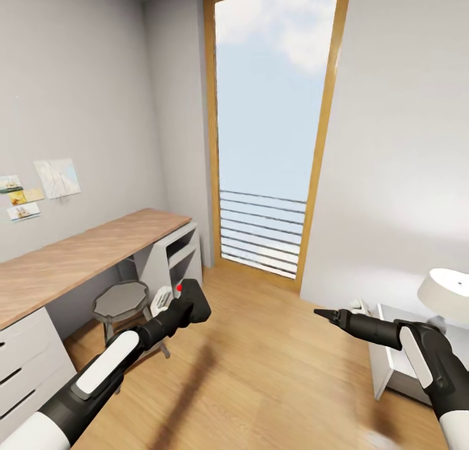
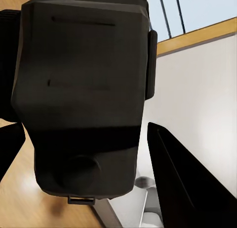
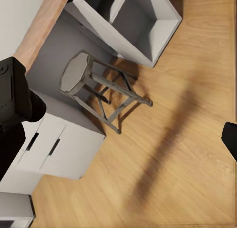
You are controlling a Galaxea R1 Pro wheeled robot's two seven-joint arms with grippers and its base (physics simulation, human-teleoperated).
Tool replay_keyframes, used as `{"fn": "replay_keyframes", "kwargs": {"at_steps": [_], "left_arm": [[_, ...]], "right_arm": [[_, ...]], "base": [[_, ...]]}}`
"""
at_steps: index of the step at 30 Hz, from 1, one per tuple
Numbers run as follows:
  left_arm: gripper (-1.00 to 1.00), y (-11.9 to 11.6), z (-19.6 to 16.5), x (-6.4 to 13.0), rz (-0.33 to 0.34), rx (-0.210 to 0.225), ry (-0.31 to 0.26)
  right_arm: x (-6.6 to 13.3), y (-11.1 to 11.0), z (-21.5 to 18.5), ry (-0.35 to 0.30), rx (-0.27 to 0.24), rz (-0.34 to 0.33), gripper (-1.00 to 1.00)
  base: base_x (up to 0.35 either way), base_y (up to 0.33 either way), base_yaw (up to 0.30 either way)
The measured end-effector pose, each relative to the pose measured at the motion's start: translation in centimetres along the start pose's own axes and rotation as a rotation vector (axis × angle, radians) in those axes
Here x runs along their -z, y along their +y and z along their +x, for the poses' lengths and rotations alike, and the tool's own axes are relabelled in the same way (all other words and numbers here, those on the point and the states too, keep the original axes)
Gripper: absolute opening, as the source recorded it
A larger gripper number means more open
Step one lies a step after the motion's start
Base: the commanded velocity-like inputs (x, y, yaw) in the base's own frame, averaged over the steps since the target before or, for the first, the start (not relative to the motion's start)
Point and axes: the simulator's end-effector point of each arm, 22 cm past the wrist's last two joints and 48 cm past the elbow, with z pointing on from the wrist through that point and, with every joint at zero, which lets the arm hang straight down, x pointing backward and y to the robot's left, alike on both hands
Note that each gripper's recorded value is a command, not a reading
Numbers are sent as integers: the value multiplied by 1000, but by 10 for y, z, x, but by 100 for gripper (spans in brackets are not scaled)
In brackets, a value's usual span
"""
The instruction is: Attach the digital camera to the camera tripod in the bedroom.
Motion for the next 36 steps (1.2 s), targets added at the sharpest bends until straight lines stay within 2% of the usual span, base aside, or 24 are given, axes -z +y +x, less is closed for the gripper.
{"fn": "replay_keyframes", "kwargs": {"at_steps": [4,6,7,8,9,10,12,13,14,15,16,17,18,21,22,23,24,25,26,27,28,31,33,36], "left_arm": [[-100,-8,14,-3,-6,14,20],[-100,-2,26,-7,-42,26,38],[-100,12,33,-10,-89,28,48],[-100,22,36,-10,-121,29,51],[-100,49,41,-10,-193,27,58],[-100,64,43,-9,-233,24,61],[-100,129,53,0,-392,16,81],[-100,157,64,7,-463,14,99],[-100,171,70,12,-500,13,110],[-100,193,94,17,-561,19,144],[-100,245,109,43,-688,27,168],[-100,295,137,76,-825,35,209],[-100,323,155,102,-907,42,234],[-100,339,180,123,-971,34,257],[-100,344,185,131,-984,22,260],[-100,360,201,153,-1006,-83,306],[-100,378,224,182,-1046,-81,343],[-100,385,230,195,-1058,-128,371],[-100,388,235,204,-1066,-152,389],[-100,401,248,229,-1082,-250,453],[-100,409,259,248,-1104,-245,473],[-100,416,266,268,-1114,-305,495],[-100,426,257,285,-1129,-352,467],[-100,428,251,292,-1116,-363,455]], "right_arm": [[1,-8,4,17,-10,37,100],[0,-35,23,66,-34,120,100],[1,-58,41,110,-48,192,100],[2,-69,50,133,-55,228,100],[5,-92,68,173,-55,297,100],[6,-102,77,190,-54,329,100],[9,-136,109,237,-26,429,100],[9,-151,130,261,-12,468,100],[9,-157,142,276,-9,485,100],[11,-172,172,317,6,519,100],[14,-178,192,343,7,532,100],[19,-188,223,383,24,551,100],[23,-192,241,406,29,557,100],[38,-201,290,465,80,576,100],[44,-204,302,475,113,590,100],[67,-218,339,503,152,662,100],[88,-220,374,555,144,679,100],[96,-220,386,566,144,696,100],[100,-219,394,576,142,702,100],[108,-213,422,603,137,706,100],[108,-209,429,607,135,704,100],[108,-197,448,612,139,702,100],[115,-192,465,619,152,726,100],[118,-188,472,617,162,744,100]], "base": [[0,0,0],[0,0,0],[0,0,0],[0,0,0],[0,0,0],[0,0,0],[0,0,0],[0,0,0],[0,0,0],[0,0,0],[0,0,0],[0,0,0],[0,0,0],[0,0,0],[0,0,0],[0,0,0],[0,0,0],[0,0,0],[0,0,0],[0,0,0],[0,0,0],[0,0,0],[0,0,0],[0,0,0]]}}
